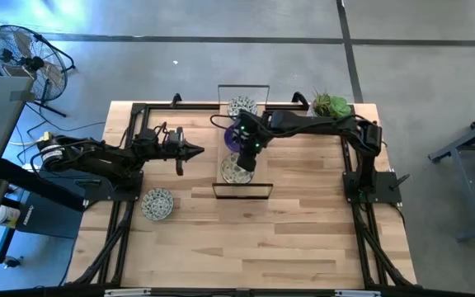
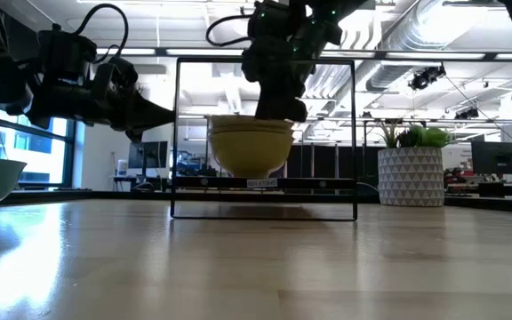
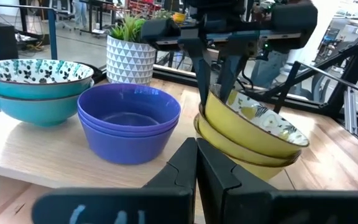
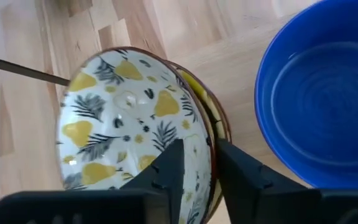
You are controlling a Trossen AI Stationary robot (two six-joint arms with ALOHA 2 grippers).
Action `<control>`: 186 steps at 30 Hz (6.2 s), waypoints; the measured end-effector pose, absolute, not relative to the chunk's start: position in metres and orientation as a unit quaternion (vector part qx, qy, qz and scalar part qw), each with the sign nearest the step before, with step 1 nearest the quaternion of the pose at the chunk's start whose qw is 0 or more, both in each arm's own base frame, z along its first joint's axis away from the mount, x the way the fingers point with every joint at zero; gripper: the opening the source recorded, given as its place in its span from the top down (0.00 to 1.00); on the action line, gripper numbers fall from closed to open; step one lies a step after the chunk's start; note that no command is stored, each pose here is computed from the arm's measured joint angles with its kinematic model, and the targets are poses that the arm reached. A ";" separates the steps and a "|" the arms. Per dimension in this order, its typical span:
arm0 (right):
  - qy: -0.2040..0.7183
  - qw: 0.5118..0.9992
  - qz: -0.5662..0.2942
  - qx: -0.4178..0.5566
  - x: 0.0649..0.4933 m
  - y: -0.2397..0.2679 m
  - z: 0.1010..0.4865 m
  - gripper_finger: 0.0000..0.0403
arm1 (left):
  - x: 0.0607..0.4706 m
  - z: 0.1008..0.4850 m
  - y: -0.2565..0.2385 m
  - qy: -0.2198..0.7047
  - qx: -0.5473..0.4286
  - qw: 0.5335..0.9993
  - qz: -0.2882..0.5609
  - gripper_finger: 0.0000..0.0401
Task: Pick & Place Mini bowls
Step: Stack the yellow patterned bowl on top of the stacked yellow patterned bowl on the shelf, then stack the blue patterned bowl on top of the stacked blue patterned bowl on the shelf
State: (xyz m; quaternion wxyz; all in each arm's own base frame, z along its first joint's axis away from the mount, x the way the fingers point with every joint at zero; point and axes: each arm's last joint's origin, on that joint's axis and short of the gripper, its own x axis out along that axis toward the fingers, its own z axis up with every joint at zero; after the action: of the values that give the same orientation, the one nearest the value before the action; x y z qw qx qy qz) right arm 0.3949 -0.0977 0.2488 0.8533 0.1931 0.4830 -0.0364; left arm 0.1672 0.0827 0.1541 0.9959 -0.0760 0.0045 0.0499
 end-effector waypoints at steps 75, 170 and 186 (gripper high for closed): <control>0.089 0.995 -0.038 -0.024 0.211 -0.053 0.229 1.00 | 0.163 0.168 0.078 -0.005 -0.078 0.997 0.008 1.00; 0.017 0.999 -0.040 -0.025 0.160 -0.039 0.180 1.00 | 0.181 0.222 0.133 0.464 -0.300 0.784 0.283 0.99; 0.015 0.999 -0.040 -0.023 0.160 -0.039 0.180 1.00 | 0.163 0.182 0.228 0.353 -0.377 0.784 0.343 0.99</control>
State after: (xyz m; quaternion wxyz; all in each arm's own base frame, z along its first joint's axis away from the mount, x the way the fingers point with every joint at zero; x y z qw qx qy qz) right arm 0.1599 -0.0389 0.1803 0.9988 -0.0229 0.0155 -0.0404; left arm 0.1628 0.2276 0.1817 0.7845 -0.3771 0.3529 0.3433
